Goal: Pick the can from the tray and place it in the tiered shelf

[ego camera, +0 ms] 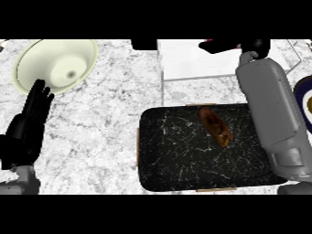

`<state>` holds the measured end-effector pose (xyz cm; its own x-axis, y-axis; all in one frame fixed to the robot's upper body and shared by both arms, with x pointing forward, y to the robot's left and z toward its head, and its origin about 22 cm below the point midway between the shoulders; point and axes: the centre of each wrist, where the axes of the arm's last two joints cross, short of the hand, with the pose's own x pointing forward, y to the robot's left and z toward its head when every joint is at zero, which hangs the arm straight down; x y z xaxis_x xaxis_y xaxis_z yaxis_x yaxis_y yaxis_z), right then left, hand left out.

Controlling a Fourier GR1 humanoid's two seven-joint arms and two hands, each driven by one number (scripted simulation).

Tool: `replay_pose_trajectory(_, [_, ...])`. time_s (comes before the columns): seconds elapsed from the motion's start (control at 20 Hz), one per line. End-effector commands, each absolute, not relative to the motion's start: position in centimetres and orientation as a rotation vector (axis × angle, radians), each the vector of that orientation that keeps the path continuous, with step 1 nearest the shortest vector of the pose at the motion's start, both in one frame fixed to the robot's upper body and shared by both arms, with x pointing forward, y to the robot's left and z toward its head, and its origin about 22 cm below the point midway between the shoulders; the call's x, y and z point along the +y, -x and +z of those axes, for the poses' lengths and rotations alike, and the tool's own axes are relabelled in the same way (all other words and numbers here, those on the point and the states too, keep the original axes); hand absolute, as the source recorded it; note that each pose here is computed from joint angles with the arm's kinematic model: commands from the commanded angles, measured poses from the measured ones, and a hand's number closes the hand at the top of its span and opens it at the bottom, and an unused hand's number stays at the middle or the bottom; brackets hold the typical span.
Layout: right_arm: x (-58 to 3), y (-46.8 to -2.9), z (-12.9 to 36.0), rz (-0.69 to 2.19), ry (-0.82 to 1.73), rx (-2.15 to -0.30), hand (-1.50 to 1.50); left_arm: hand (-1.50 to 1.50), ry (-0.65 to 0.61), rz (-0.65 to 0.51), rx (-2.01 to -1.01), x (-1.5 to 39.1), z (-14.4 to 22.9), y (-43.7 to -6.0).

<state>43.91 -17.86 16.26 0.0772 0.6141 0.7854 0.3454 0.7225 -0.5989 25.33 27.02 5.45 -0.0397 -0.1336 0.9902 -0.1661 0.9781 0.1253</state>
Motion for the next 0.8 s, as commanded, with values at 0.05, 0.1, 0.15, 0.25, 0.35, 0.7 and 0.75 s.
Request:
replay_pose_trajectory(0.05, [-18.4,-44.8,15.2,0.218,0.756,-1.579,-1.50,0.00,-0.252,0.036,-1.615,26.3,6.5,-25.6])
replay_pose_trajectory(0.1, [-18.9,-44.9,16.1,0.198,0.751,-1.613,-1.50,0.00,-0.235,0.035,-1.624,27.0,6.0,-26.9])
replay_pose_trajectory(0.15, [-17.9,-44.7,17.0,0.204,0.728,-1.634,-1.50,0.00,-0.228,0.030,-1.600,25.6,6.7,-26.1])
replay_pose_trajectory(0.25, [-19.8,-44.2,18.9,0.124,0.710,-1.684,-1.50,0.00,-0.233,0.041,-1.601,26.9,4.6,-25.2])
replay_pose_trajectory(0.35, [-18.8,-44.0,19.5,0.064,0.668,-1.705,-1.50,0.00,-0.241,0.023,-1.616,25.3,5.7,-24.0])
replay_pose_trajectory(0.7, [-24.9,-41.5,22.6,-0.158,0.754,-1.659,-1.50,0.00,-0.274,0.057,-1.608,28.6,6.5,-25.0])
replay_pose_trajectory(0.75, [-25.6,-41.1,23.9,-0.146,0.774,-1.638,-1.50,0.00,-0.258,0.052,-1.598,25.8,5.5,-25.2])
